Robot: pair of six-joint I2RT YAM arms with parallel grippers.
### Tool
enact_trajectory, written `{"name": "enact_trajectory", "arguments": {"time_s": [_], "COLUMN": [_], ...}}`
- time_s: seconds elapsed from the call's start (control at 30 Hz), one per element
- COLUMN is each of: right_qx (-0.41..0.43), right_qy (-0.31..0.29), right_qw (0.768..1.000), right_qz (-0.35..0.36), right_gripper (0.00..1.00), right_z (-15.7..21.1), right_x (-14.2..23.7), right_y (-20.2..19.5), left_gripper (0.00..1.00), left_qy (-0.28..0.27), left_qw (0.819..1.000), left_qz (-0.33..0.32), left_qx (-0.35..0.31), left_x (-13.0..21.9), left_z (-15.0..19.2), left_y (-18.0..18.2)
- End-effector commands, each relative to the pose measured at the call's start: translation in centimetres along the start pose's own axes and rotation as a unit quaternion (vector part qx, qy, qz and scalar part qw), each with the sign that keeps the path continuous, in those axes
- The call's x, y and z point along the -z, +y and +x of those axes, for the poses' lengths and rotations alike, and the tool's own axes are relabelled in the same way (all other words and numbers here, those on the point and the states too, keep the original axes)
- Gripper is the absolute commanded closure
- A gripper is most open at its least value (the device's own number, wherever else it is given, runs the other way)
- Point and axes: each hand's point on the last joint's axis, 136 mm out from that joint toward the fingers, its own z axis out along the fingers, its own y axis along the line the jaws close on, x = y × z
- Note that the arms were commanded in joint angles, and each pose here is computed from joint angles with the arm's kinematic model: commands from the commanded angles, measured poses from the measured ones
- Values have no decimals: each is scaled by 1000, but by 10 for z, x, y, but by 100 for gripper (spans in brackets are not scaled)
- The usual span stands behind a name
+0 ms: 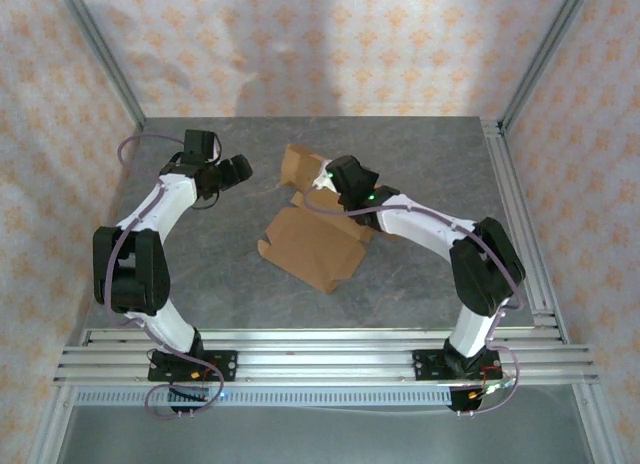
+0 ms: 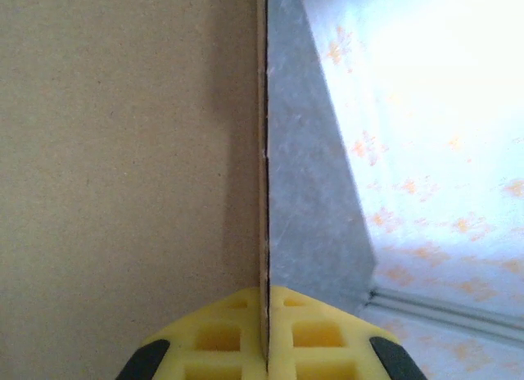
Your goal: Fold the paper box
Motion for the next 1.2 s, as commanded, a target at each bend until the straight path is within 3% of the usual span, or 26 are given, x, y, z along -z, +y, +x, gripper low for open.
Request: {"name": "enact_trajectory", "arguments": {"time_s": [0.0, 0.63, 0.87, 1.17], "right_qx": [44, 102, 104, 95], "right_qy": [3, -37, -38, -40], "right_qw": [995, 966, 966, 973], "right_qz": [85, 235, 235, 206], "right_gripper": [100, 100, 100, 100], "right_z": [-3, -19, -20, -17], "right_x": [11, 16, 12, 6], "right_y": [-22, -16, -10, 3], "left_gripper": [11, 11, 11, 22], "left_qy": [-20, -19, -11, 27], "left_qw": [999, 999, 999, 997], "left_qz": [27, 46, 41, 67], "left_qx": [-13, -5, -15, -37], "left_x": [7, -33, -48, -101], "left_z": [-7, -32, -44, -49], "left_y": [-6, -20, -24, -36]}}
